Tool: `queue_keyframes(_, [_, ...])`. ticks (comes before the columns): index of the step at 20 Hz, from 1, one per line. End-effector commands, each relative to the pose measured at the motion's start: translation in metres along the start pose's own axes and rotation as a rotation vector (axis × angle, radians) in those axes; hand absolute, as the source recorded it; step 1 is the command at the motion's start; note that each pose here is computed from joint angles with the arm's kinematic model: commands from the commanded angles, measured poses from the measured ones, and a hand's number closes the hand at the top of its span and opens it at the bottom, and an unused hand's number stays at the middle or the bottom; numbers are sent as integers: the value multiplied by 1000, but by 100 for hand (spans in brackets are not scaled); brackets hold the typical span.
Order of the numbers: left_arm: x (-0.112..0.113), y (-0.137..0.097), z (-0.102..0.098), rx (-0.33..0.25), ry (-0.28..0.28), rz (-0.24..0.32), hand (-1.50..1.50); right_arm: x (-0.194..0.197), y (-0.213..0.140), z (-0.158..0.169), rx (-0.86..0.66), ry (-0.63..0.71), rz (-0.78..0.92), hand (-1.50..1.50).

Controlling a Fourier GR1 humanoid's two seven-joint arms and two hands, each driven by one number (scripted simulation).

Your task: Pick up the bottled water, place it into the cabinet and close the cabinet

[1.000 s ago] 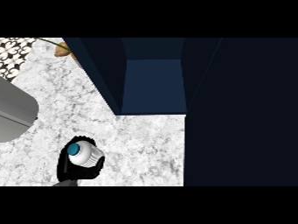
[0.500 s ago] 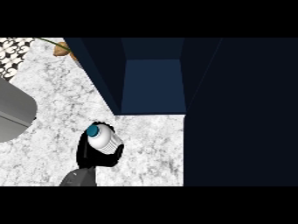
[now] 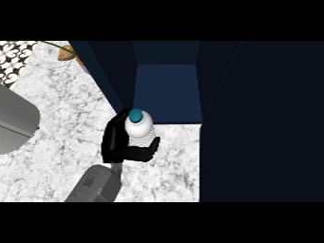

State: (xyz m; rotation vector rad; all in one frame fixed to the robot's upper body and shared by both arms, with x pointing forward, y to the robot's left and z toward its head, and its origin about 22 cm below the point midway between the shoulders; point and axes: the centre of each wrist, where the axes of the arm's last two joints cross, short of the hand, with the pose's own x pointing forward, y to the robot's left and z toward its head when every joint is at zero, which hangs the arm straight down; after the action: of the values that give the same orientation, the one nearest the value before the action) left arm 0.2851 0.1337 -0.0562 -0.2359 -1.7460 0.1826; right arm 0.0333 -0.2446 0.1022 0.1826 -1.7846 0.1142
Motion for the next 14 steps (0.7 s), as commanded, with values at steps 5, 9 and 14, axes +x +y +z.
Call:
queue_keyframes(5, [39, -60, -46, 21, 12, -77, 150, -1, -8, 3, -13, -38, -27, -150])
queue_keyframes(9, [45, -81, -70, 2, -31, -179, 150, 12, -2, -7, -17, -67, -24, -150])
queue_keyframes(14, [66, -98, -110, 83, 28, -208, 150, 0, -15, -5, -1, -64, -22, -150])
